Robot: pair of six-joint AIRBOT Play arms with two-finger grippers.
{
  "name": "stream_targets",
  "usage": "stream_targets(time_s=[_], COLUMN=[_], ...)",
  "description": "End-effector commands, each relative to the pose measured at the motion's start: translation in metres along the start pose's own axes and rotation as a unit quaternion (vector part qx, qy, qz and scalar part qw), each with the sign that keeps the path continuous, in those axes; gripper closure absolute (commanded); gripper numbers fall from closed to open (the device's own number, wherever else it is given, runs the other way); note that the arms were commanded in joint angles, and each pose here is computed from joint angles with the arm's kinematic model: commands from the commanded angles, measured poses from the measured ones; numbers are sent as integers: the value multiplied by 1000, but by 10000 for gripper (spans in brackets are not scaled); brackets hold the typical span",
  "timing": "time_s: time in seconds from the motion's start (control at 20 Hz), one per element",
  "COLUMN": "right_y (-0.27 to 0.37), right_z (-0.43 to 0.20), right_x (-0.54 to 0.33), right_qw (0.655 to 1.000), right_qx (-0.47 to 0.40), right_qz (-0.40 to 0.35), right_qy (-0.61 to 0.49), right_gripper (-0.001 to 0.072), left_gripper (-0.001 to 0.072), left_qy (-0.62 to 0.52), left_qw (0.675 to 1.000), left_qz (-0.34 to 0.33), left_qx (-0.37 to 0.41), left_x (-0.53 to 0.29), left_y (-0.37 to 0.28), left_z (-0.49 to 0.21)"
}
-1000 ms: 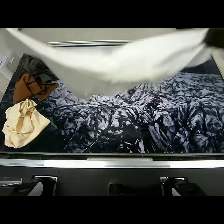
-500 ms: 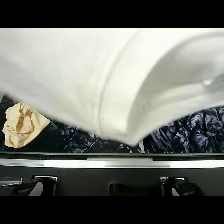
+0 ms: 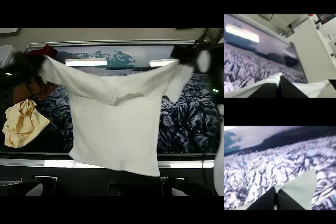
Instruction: Fold the clothes and pants, and hang the long-sleeved shirts on hangers.
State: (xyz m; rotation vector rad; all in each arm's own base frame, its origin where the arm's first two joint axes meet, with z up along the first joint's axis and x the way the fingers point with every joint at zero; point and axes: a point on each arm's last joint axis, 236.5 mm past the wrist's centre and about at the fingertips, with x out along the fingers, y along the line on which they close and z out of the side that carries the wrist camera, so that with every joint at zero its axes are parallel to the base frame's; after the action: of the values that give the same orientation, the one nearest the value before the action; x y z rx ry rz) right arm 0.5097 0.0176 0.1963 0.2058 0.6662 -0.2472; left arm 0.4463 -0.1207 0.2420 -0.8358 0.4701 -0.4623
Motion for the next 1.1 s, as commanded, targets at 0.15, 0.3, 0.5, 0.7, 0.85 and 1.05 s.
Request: stream_targets(time_s=[0.15, 0.3, 0.5, 0.7, 0.85, 1.05], right_y=[57, 36, -83, -126, -104, -76], right_z=[-128, -120, -178, -279, -371, -433], right_x=[105, 97, 43, -16, -25, -39], right_qw=[969, 968, 890, 794, 784, 762], right_qx=[135, 62, 46, 65, 98, 113], right_qz=[45, 79, 67, 60, 82, 117], right_qy=[203, 232, 449, 602, 608, 627], right_gripper=[590, 203, 156, 138, 77, 36], left_gripper=[683, 682, 682, 682, 682, 682], left_qy=[104, 99, 84, 77, 85, 94], left_qw=[984, 984, 982, 982, 985, 985], left_qz=[94, 101, 112, 117, 113, 109], left_qx=[-107, -112, -125, -124, -103, -100], left_x=[64, 61, 49, 44, 45, 44], left_y=[121, 131, 148, 156, 154, 151], left_z=[-90, -85, -67, -60, -63, -67])
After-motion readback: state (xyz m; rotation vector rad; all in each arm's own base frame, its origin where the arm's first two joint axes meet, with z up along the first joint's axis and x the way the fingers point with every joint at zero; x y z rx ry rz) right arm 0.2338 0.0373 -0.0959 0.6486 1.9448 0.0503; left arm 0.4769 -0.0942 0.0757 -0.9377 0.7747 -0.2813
